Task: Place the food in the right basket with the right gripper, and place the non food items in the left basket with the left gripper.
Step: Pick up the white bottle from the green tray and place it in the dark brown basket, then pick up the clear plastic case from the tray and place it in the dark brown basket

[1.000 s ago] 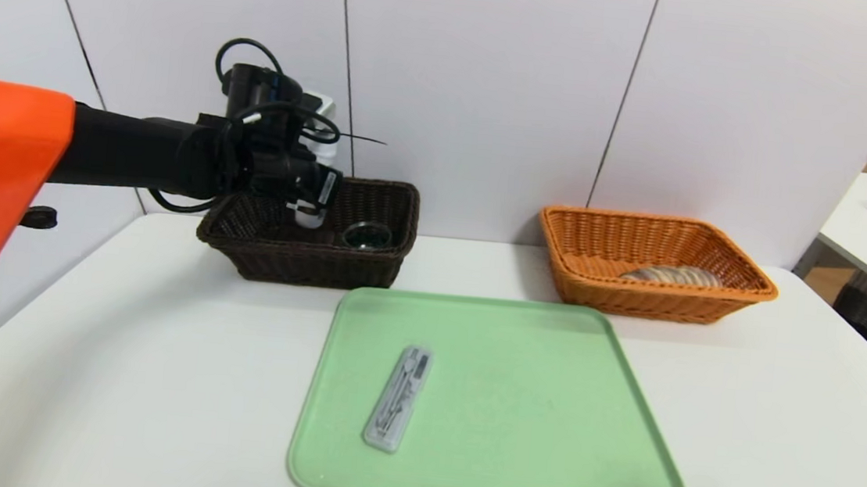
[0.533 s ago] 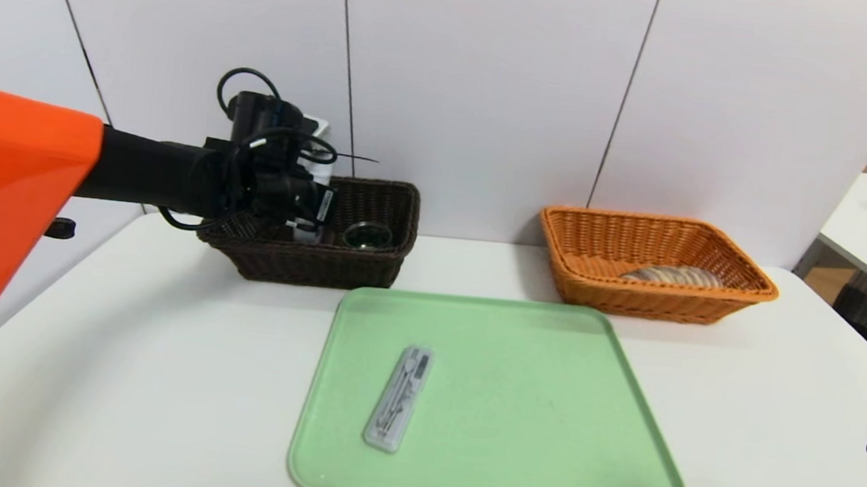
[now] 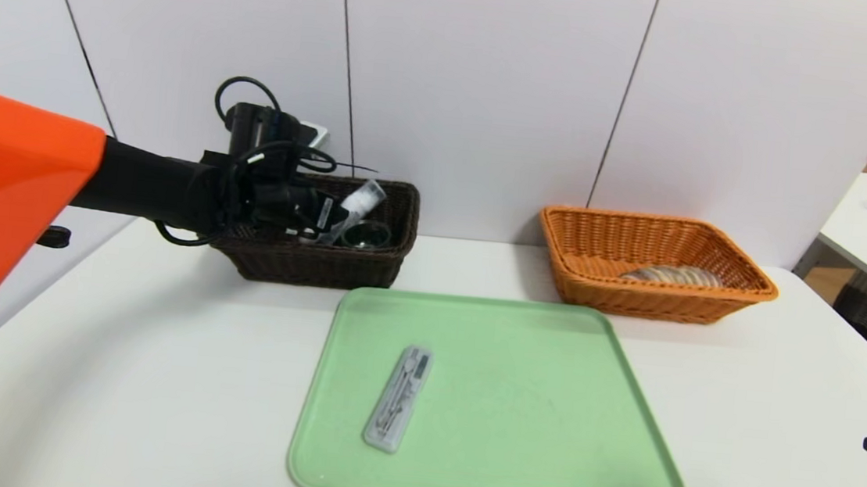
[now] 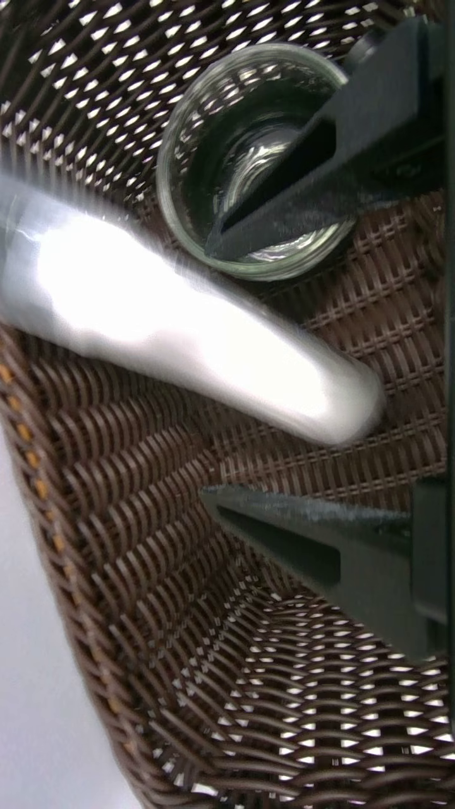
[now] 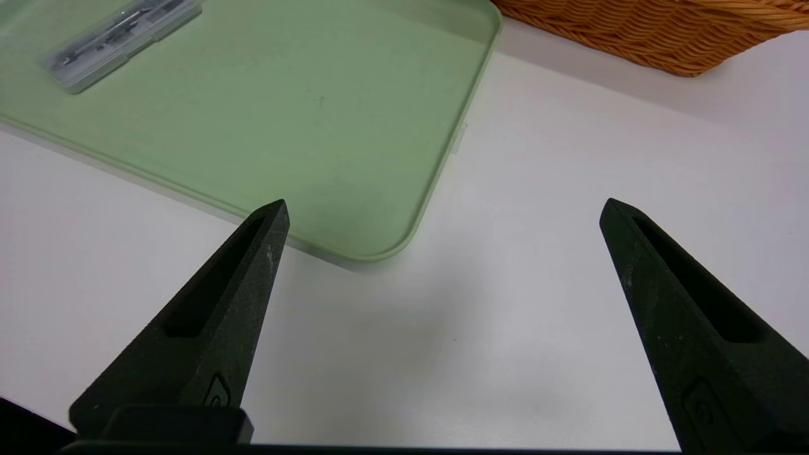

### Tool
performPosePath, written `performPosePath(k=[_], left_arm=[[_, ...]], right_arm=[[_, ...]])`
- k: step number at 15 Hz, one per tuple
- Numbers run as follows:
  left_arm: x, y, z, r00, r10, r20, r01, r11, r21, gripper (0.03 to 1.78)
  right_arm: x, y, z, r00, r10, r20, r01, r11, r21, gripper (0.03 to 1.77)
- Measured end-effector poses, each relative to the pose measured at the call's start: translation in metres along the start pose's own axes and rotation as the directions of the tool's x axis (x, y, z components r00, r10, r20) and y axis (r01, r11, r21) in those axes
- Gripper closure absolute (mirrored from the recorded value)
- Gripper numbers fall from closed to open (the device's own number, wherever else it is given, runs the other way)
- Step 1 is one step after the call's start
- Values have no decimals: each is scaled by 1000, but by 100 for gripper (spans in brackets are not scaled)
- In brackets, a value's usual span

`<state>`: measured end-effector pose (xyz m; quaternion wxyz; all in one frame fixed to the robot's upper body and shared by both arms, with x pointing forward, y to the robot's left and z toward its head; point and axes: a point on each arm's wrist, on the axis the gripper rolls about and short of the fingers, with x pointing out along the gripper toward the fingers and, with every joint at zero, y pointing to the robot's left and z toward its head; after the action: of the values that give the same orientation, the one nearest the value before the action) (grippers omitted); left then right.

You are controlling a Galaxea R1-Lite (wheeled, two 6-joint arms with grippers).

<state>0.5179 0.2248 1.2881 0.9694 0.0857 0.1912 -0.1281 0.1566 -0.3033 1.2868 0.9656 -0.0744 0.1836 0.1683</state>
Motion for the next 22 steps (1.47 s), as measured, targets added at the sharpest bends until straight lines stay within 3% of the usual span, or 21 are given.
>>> performPosePath(k=[5, 11, 16, 19, 22], left_arm=[[-32, 1, 11, 1000, -5, 30, 5, 1000, -6, 31], [-109, -7, 21, 992, -91, 87, 90, 996, 12, 20], [-165, -45, -7, 975, -220, -24, 221, 975, 18, 16], [-200, -74, -20, 938, -322, -132, 319, 947, -41, 14], [-225, -96, -29, 910, -354, -216, 343, 935, -89, 14]], right_arm=[[1, 0, 4, 1000, -2, 1, 2, 1000, -1, 10], [8, 1, 12, 999, -3, 33, 3, 1000, -2, 10], [14, 2, 14, 1000, -3, 29, 4, 1000, -8, 10], [14, 2, 14, 1000, -3, 27, 4, 1000, -8, 10], [14, 2, 14, 1000, -5, 27, 5, 1000, -8, 10]])
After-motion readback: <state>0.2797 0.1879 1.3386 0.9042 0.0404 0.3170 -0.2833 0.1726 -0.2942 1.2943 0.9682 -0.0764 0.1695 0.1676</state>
